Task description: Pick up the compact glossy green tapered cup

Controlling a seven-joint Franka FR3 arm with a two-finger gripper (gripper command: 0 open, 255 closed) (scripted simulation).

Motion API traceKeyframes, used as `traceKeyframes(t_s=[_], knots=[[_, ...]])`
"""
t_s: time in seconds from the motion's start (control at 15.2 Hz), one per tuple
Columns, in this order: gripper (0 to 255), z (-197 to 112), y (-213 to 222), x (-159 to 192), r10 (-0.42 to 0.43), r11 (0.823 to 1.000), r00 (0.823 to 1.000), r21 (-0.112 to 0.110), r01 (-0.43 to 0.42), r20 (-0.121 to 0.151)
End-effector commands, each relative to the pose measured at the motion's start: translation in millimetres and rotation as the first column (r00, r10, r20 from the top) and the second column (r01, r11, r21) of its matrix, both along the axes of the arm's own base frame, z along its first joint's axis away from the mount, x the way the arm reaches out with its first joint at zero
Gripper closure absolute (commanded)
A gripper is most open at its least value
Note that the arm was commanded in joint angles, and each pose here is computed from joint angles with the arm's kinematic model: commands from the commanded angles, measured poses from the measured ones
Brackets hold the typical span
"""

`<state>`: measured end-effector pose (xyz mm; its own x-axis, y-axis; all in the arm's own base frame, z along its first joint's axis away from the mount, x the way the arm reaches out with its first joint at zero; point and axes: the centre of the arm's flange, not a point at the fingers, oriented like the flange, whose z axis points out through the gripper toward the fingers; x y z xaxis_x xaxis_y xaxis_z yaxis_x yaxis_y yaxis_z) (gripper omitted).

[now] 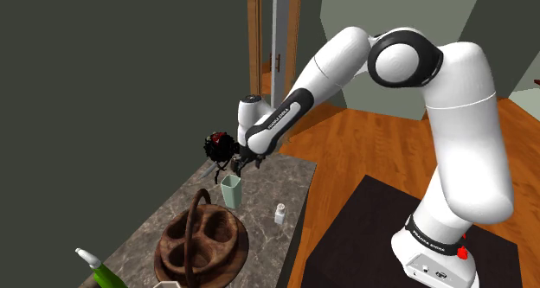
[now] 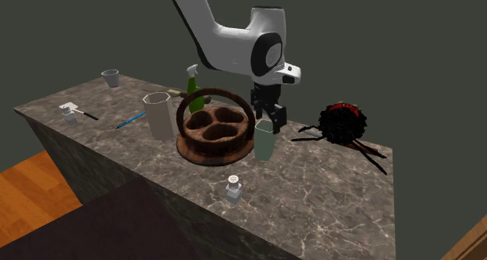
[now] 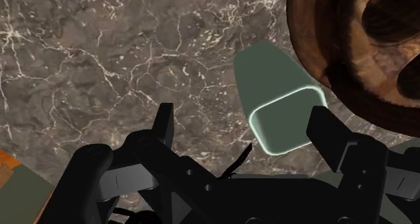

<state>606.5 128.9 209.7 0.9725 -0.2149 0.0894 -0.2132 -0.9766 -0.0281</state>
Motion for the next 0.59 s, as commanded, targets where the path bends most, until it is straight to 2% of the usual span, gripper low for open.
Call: traceKeyframes(t_s=[0.0, 0.2, 0.53], knots=[[0, -18, 6, 19, -0.009, 1.0, 1.0, 0.002, 0.009, 0.008], [0, -43, 16, 43, -0.022, 1.0, 1.0, 0.005, 0.022, 0.017], [0, -70, 16, 43, -0.022, 1.0, 1.0, 0.005, 0.022, 0.017]])
